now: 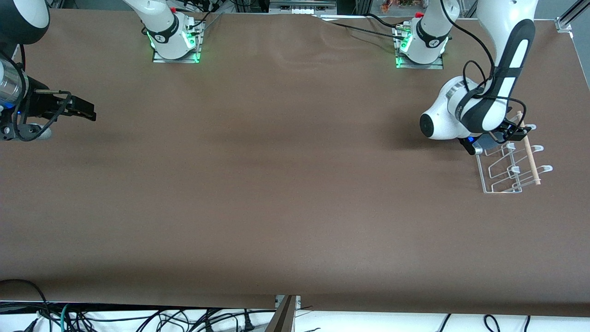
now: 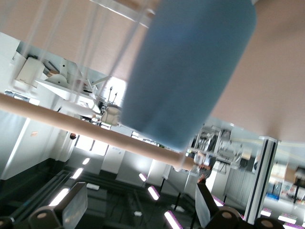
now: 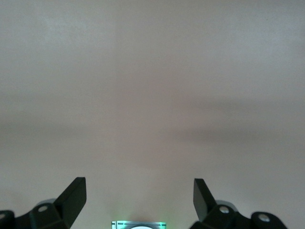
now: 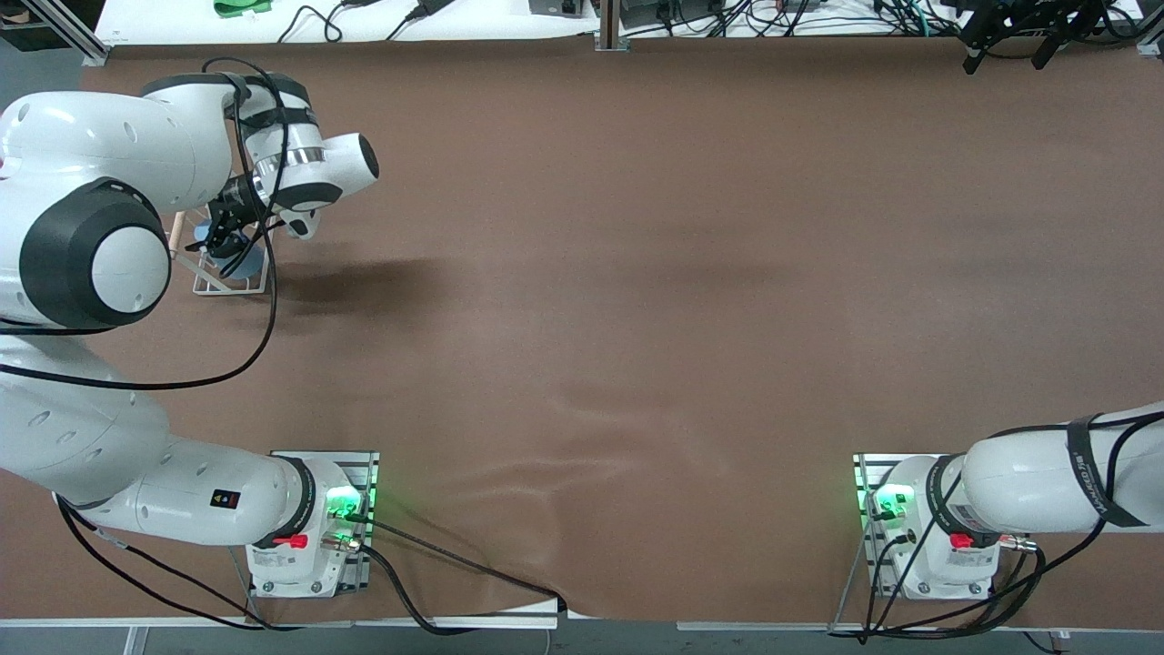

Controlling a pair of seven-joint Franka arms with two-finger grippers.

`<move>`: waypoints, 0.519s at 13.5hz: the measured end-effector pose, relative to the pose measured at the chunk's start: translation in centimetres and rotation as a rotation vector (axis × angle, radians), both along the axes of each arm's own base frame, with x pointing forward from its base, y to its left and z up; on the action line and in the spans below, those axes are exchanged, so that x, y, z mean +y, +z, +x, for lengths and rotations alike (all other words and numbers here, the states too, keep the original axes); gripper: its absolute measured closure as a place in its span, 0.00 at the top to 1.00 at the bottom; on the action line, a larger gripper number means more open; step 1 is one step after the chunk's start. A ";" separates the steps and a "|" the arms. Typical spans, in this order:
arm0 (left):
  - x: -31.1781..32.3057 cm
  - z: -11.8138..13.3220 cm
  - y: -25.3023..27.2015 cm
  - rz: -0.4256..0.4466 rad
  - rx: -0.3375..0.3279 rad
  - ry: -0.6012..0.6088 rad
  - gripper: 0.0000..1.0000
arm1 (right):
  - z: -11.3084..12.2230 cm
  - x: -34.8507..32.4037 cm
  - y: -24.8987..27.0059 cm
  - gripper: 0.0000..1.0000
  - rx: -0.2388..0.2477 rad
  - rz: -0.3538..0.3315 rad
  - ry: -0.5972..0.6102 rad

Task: Transfer cup to left arm and place on rack
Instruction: 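Open the left gripper and lift it away from the rack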

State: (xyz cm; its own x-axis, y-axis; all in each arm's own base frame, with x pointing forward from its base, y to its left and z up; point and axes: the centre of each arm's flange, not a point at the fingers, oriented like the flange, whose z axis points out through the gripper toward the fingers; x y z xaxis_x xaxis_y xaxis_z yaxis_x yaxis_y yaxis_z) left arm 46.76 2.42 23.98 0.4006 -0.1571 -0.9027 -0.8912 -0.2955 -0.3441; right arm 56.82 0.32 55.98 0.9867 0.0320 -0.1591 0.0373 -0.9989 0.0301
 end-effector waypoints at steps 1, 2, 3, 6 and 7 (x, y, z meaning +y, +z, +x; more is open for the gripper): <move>-0.6 1.0 0.8 -0.049 -0.041 0.040 1.00 | 0.0 0.0 0.1 1.00 -0.001 0.000 0.001; -1.2 2.1 1.9 -0.095 -0.084 0.079 1.00 | 0.0 0.2 0.2 1.00 -0.005 0.000 0.005; -2.0 3.4 3.3 -0.142 -0.128 0.113 1.00 | 0.1 0.5 0.4 1.00 -0.009 -0.004 0.015; -5.7 7.0 8.2 -0.371 -0.268 0.279 1.00 | 0.1 1.2 0.6 1.00 -0.013 -0.021 0.031; -6.8 8.0 9.9 -0.458 -0.307 0.343 1.00 | 0.1 1.2 0.6 1.00 -0.013 -0.022 0.031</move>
State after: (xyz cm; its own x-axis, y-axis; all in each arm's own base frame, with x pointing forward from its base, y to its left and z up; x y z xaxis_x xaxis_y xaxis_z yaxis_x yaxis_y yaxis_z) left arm 54.74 -4.41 33.86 0.7258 -0.3159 -0.6111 -0.6011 -0.7233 -0.3399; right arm 56.92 1.47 56.57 0.9873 0.0592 -0.1473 0.0676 -0.9963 0.0524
